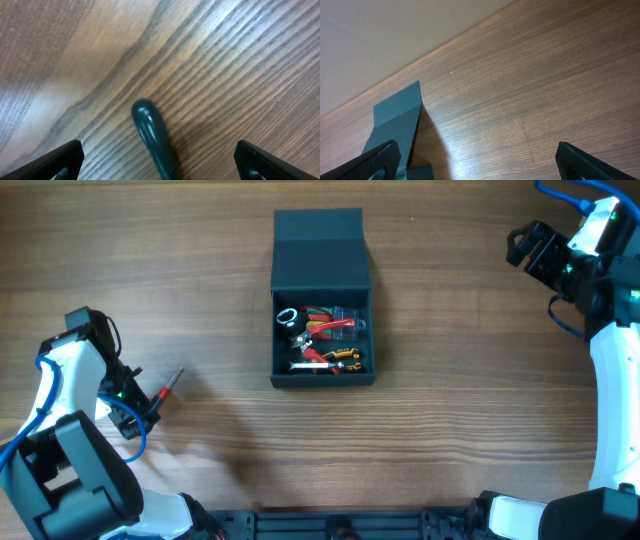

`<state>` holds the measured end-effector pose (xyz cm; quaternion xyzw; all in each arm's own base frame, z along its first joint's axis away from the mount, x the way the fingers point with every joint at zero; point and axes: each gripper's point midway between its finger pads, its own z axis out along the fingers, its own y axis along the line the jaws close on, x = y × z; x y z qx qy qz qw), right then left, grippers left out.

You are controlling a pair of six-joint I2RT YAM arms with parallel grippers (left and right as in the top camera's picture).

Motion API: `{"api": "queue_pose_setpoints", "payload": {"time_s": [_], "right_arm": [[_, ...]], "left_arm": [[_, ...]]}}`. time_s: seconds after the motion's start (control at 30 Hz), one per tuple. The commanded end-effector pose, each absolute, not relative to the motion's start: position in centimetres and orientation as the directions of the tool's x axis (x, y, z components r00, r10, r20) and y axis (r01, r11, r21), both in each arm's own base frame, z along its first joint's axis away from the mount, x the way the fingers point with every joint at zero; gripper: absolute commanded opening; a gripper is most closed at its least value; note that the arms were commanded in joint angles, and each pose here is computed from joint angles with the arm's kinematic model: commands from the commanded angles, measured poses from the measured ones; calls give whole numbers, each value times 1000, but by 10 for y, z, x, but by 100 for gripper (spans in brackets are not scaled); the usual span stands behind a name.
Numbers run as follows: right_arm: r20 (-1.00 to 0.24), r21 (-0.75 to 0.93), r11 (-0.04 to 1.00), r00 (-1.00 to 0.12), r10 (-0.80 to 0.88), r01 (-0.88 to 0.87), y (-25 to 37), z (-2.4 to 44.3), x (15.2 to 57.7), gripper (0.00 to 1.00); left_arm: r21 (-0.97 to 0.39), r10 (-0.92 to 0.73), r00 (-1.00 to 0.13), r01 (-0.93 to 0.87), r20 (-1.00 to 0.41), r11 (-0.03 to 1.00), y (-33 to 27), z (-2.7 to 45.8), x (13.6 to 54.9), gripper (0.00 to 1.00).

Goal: Pack container
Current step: 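Lower the left gripper and grasp the screwdriver's black handle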

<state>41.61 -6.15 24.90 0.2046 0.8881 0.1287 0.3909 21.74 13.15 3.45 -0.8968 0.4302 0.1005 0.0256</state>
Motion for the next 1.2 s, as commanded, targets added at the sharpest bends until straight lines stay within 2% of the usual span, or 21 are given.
{"api": "queue_pose_setpoints", "payload": {"time_s": [0.0,0.1,0.37,0.73,0.8,0.9,0.93,1.07,1.17], "right_arm": [[-644,392,882,-607,466,262,-61,251,417,100],[-644,392,882,-607,466,262,-61,251,417,100],[-644,392,882,-607,466,262,-61,251,417,100],[-644,392,882,-607,466,262,-61,251,417,100],[-644,392,882,-607,466,262,-61,251,417,100],[-644,392,882,-607,466,262,-61,251,417,100],[-644,392,882,-607,466,262,-61,251,417,100],[-644,392,882,-607,466,262,-61,251,417,100],[-644,392,882,-607,466,262,-61,251,417,100]], "left_arm": [[42,-771,602,-782,-205,-622,134,31,220,99],[49,-787,598,-791,-151,-610,122,28,228,100],[-42,-812,552,-831,-190,-555,122,25,249,100],[-16,-798,572,-814,-188,-580,108,-4,229,99],[-19,-798,573,-814,-187,-580,108,-4,230,91],[-22,-798,574,-814,-185,-581,108,-4,230,63],[-23,-797,574,-814,-186,-581,109,-4,230,59],[-35,-793,576,-813,-199,-582,112,-3,231,49],[-36,-792,577,-812,-200,-583,112,-3,231,49]]}}
